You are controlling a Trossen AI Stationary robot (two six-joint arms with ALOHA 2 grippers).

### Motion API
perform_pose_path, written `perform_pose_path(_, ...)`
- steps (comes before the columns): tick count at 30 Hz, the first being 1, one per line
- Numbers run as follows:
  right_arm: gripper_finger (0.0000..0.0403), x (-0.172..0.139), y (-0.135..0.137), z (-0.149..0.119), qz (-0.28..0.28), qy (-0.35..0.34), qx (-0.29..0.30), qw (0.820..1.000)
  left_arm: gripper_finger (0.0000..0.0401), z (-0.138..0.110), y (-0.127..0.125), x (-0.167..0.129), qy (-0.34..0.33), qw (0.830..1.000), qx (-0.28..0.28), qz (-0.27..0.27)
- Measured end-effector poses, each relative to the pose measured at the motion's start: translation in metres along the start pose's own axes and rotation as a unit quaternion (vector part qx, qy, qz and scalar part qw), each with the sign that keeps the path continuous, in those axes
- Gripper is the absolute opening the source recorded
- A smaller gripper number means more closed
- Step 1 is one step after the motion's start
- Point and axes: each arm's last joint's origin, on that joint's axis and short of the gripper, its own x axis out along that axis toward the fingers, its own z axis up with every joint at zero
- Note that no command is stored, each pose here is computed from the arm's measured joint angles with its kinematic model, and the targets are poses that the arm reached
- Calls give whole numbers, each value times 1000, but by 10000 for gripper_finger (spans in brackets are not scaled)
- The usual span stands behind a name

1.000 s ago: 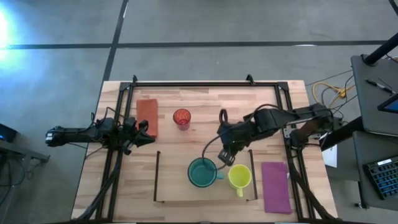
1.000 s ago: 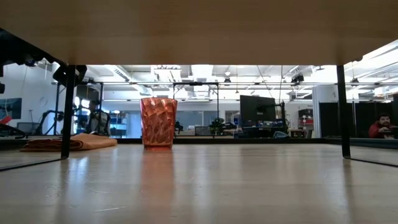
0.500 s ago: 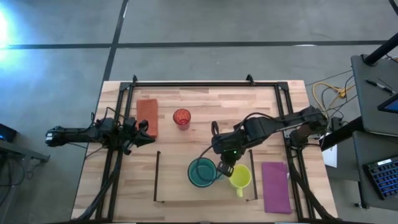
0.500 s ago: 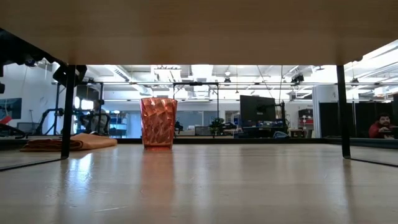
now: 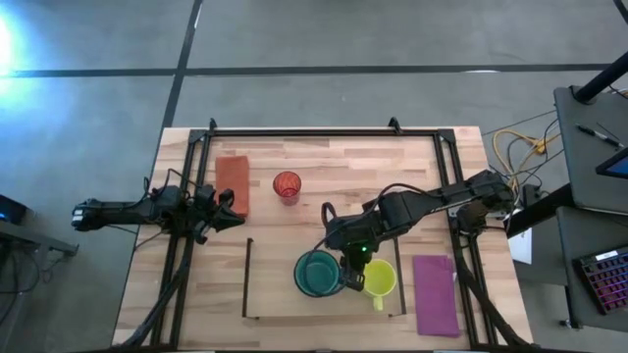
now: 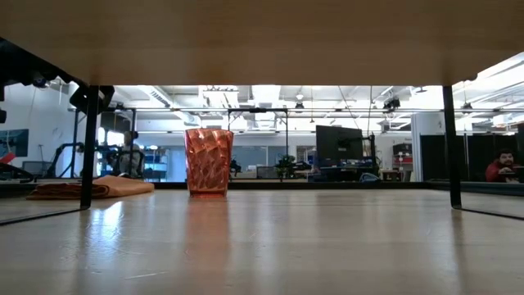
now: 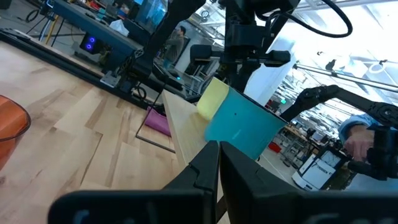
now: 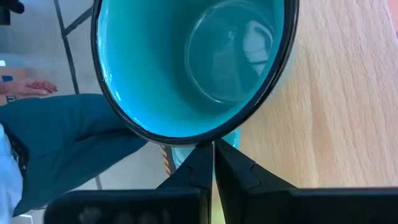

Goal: Stack small to large cups/mugs on shelf
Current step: Put the green mug on the shelf

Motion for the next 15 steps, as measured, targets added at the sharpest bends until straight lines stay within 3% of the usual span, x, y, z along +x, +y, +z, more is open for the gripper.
perform_pose_path(7,9,0,-1,-1,-9,1,1,1000,0,0,0,0,0,1000,0,0)
perform_pose_path(15,19,-15,-7,-3,-115,-42,2,992,0,0,0,0,0,1000,0,0)
